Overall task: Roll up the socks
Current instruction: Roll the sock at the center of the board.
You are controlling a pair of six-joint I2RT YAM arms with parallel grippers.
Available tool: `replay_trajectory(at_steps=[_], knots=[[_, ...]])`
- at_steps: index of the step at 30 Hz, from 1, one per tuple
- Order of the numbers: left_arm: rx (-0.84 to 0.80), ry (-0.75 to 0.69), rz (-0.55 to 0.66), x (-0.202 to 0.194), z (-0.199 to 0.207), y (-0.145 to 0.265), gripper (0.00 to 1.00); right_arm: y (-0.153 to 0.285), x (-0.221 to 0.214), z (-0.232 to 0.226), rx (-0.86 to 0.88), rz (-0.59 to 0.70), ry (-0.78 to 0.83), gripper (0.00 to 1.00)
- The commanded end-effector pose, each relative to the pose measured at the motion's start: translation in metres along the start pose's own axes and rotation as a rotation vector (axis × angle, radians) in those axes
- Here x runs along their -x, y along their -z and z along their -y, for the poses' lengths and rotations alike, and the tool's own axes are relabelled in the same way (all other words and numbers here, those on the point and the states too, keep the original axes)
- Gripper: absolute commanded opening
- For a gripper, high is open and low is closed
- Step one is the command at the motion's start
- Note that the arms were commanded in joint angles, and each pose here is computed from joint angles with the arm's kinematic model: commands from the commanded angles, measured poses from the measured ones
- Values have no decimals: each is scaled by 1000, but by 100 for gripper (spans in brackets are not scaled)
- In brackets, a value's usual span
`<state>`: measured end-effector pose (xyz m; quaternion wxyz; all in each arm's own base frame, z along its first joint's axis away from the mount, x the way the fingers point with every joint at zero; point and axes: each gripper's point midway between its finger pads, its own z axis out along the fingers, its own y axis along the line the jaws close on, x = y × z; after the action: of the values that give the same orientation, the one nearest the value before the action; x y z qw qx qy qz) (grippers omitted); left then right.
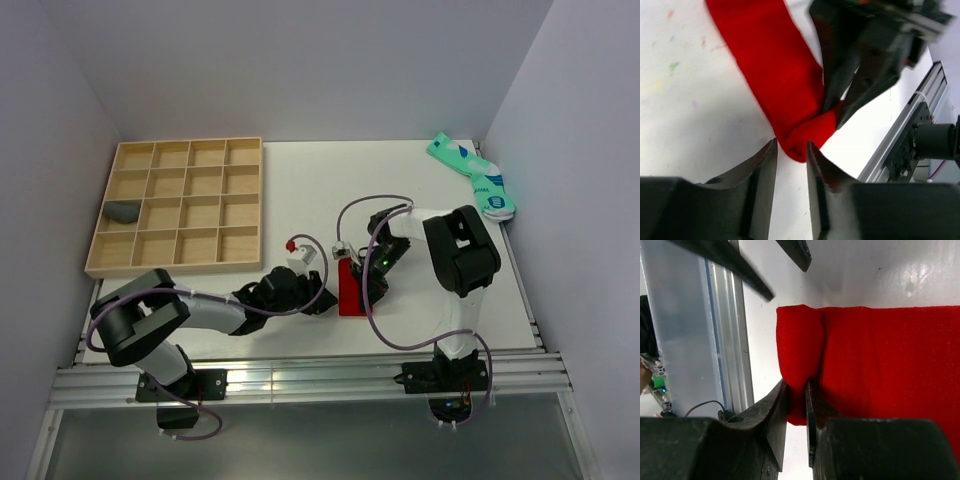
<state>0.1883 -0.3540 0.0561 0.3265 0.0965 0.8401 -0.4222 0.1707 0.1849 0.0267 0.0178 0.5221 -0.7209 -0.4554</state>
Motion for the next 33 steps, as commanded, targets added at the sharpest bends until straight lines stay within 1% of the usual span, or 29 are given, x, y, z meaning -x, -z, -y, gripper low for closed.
replay_trajectory(at_steps=[1,2,3,4,5,7,8,10,13,21,30,31,33], knots=[[-107,-150,94,25,30,-7,36,2,5,-4,24,11,-32,20],[-123,-168,88,25,33,-8,39,2,5,-3,21,12,-36,20],[-142,-210,92,29,39,-11,40,3,6,-2,19,12,-36,20],[-162,-229,49,20,40,-14,40,2,5,-2,23,10,-50,20],[-185,-260,43,22,46,-18,41,2,6,-1,19,9,-54,20],[-221,-280,-6,11,48,-22,43,2,7,0,23,9,-61,20],[-241,-287,-13,11,52,-23,46,2,6,1,22,5,-65,20],[-263,-295,-41,4,53,-26,47,2,6,2,21,1,-72,19],[-275,-297,-79,-4,52,-30,47,4,8,5,10,-2,-73,19],[-245,-314,-124,-14,39,-32,47,3,7,6,13,-9,-77,19],[-237,-277,-167,-24,26,-35,46,4,6,8,10,-10,-86,19],[-228,-276,-169,-25,23,-36,45,5,6,8,8,-8,-86,18],[-218,-268,-177,-26,21,-39,40,5,6,9,4,-10,-90,18]])
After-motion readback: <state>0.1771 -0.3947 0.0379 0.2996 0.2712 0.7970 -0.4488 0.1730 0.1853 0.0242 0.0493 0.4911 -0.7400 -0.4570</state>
